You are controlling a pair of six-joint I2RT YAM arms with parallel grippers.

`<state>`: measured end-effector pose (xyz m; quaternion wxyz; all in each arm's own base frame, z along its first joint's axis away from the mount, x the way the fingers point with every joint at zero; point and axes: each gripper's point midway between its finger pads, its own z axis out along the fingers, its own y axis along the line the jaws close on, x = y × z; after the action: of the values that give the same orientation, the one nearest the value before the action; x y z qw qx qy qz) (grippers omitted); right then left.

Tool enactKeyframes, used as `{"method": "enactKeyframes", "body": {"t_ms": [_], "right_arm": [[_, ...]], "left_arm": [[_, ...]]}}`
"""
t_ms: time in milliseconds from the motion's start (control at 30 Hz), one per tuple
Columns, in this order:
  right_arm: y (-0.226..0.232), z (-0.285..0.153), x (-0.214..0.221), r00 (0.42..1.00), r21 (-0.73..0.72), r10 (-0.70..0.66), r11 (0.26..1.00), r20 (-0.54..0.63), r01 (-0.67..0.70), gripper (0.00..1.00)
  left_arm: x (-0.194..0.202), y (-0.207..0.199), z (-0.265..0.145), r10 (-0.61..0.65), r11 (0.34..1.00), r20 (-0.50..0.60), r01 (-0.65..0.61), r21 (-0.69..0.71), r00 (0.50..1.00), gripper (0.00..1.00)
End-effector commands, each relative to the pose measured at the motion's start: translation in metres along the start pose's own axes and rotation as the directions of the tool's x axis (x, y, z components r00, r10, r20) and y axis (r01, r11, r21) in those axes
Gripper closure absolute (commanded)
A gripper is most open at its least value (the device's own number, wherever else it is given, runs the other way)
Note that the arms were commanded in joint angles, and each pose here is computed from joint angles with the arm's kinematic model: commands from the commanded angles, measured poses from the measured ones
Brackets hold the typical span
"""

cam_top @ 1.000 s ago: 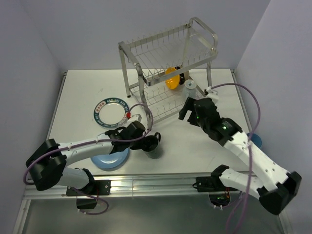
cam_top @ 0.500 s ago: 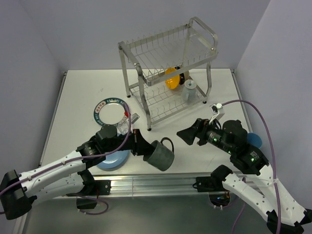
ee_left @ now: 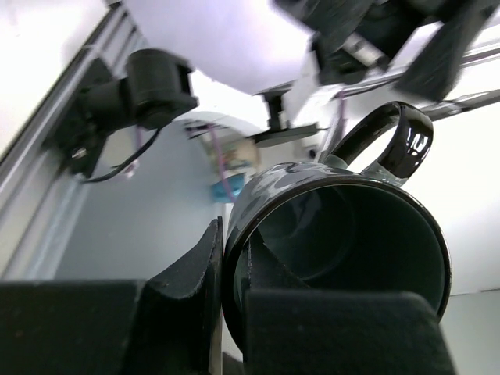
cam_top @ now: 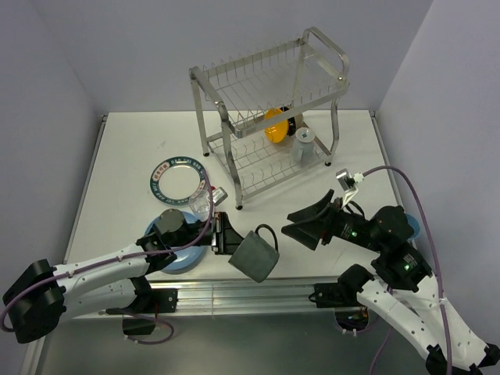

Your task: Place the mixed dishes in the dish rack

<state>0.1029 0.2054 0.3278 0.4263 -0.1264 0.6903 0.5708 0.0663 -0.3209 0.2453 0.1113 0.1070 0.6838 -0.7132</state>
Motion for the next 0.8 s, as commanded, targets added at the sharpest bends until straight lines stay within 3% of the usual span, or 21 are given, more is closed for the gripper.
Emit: {"method": "enactKeyframes", "body": {"t_ms": [0,400,533,767], "right_arm": [[0.017,0.006,0.004,0.999,-0.123,0.021,0.992,-0.024,-0.024,0.14],[0.01,0.004,0.0,0.997,-0.045,-0.05,0.998,-0.051,0.047,0.2],[0.019,-0.002,-0.018,0.991,-0.018,-0.131,0.991,-0.015,0.131,0.21],[-0.026,0.0,-0.027,0.959,0.235,-0.237,0.934,-0.154,0.269,0.24]], "left_arm": [[-0.01,-0.062,-0.002,0.056,0.97,0.028,-0.061,0.235,0.998,1.0],[-0.012,-0.055,-0.005,-0.04,0.973,0.052,0.027,0.229,0.998,1.0],[-0.012,-0.052,-0.008,-0.083,0.973,0.062,0.067,0.219,0.995,1.0],[-0.01,-0.044,-0.021,-0.308,0.935,0.072,0.288,0.206,0.949,1.0]]}}
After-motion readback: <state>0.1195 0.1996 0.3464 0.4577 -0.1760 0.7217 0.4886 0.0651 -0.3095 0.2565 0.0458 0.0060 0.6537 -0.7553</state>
